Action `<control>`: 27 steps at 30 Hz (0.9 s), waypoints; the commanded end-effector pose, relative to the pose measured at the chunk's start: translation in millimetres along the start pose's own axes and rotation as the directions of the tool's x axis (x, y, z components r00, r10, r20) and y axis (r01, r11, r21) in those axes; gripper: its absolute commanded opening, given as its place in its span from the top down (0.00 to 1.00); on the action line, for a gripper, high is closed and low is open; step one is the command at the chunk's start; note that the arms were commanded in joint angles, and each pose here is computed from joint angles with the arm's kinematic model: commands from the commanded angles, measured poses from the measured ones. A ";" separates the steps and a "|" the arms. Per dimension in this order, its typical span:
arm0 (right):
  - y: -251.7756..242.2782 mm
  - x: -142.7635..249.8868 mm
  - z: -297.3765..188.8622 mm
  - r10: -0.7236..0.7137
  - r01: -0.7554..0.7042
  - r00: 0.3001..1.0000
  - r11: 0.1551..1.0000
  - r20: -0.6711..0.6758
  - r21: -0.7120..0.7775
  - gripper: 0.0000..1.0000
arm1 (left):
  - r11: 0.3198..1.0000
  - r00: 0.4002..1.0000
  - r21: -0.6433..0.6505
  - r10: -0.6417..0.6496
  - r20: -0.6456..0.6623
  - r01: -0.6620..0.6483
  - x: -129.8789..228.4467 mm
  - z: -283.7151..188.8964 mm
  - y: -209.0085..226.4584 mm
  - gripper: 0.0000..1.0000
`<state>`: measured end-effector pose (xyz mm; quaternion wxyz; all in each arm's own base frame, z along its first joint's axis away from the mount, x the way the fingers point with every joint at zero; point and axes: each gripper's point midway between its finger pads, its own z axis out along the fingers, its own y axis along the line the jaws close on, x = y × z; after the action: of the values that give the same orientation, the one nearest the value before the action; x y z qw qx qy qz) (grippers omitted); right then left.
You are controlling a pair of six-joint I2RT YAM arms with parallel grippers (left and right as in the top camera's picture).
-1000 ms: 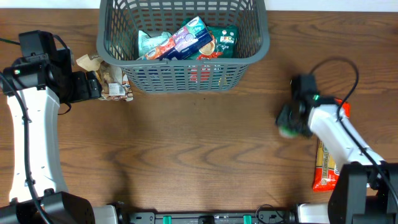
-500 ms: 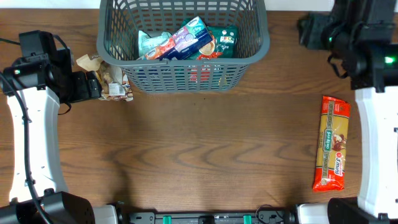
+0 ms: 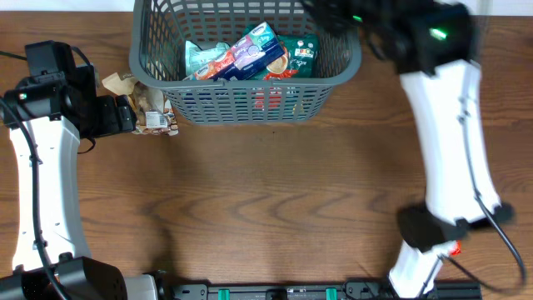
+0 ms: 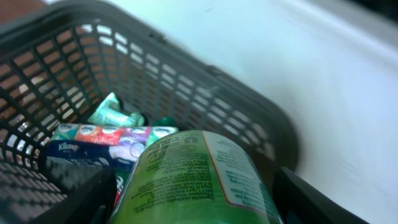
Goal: Pack container
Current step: 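Lift the jar with the right gripper and drop it into the basket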
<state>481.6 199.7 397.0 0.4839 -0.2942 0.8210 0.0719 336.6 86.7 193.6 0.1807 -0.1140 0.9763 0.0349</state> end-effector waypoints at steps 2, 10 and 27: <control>36.4 -0.9 50.4 -0.075 0.075 0.997 0.991 0.000 -0.108 0.99 | 1.000 1.000 0.007 0.004 0.004 -0.004 0.6 -2.4 -1.6 0.01; 62.7 54.9 125.2 -0.091 0.064 0.985 0.982 -0.150 -0.179 0.99 | 1.000 1.000 0.007 0.004 0.004 -0.004 0.6 -2.4 -1.6 0.01; 63.1 137.5 164.5 -0.092 0.022 0.914 0.984 -0.394 -0.179 0.13 | 1.000 1.000 0.007 0.004 0.002 -0.004 1.0 -2.4 -1.6 0.01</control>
<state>517.0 266.4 166.0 0.2590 -0.3665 0.8905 0.0752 336.4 86.7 193.5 0.1803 -0.1140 0.9764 0.0349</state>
